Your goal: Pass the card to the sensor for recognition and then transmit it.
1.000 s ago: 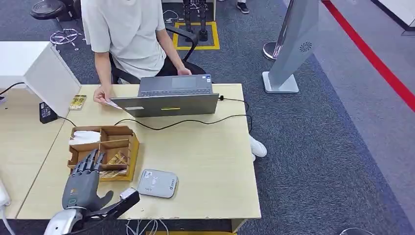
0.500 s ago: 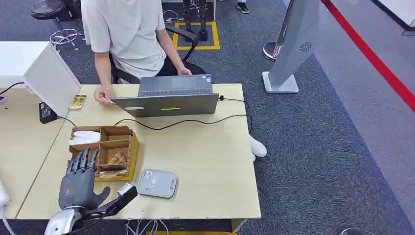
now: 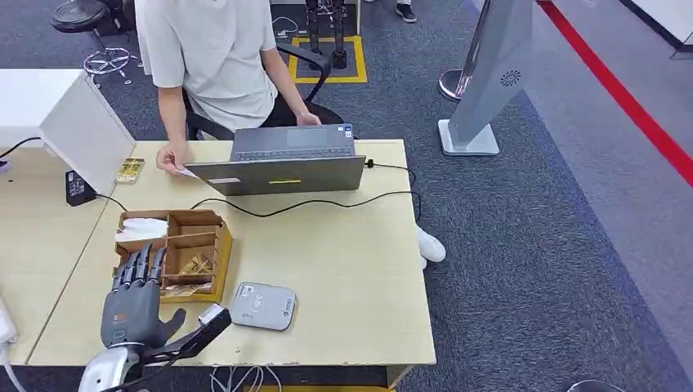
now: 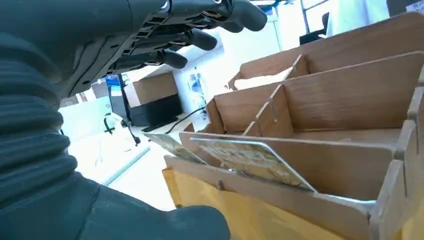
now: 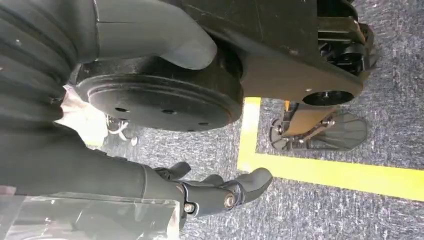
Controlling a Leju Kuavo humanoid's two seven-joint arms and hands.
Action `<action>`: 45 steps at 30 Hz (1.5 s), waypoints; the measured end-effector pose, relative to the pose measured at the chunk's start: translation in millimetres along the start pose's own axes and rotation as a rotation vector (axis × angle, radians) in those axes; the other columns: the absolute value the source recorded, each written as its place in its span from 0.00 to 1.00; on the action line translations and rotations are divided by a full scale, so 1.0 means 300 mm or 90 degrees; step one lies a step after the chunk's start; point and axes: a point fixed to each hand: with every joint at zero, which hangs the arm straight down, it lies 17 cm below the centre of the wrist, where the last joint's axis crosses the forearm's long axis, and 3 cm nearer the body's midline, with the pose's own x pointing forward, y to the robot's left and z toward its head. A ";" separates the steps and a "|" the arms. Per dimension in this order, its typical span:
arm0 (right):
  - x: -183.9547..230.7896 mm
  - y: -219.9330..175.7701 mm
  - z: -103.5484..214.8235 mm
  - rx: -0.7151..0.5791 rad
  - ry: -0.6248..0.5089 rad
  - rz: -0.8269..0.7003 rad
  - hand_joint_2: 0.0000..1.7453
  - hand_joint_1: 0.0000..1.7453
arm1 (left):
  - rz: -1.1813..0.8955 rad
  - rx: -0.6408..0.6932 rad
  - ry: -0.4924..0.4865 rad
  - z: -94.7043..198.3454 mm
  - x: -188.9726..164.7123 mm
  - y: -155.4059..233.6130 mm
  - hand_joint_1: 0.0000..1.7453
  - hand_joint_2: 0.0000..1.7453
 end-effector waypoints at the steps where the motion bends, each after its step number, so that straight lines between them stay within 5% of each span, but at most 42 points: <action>1: 0.000 0.000 0.000 0.000 -0.001 0.000 1.00 0.00 | 0.000 0.000 0.000 0.000 0.001 0.000 0.00 1.00; 38: 0.002 0.001 0.000 0.001 -0.005 0.006 1.00 0.00 | 0.009 -0.008 0.004 0.000 -0.007 -0.032 0.00 1.00; 39: 0.002 0.001 0.000 0.001 -0.005 0.006 1.00 0.00 | 0.009 -0.008 0.005 0.000 -0.007 -0.034 1.00 1.00; 45: 0.002 0.001 0.000 0.001 -0.005 0.008 1.00 0.00 | 0.027 -0.019 -0.002 0.002 -0.005 -0.049 1.00 1.00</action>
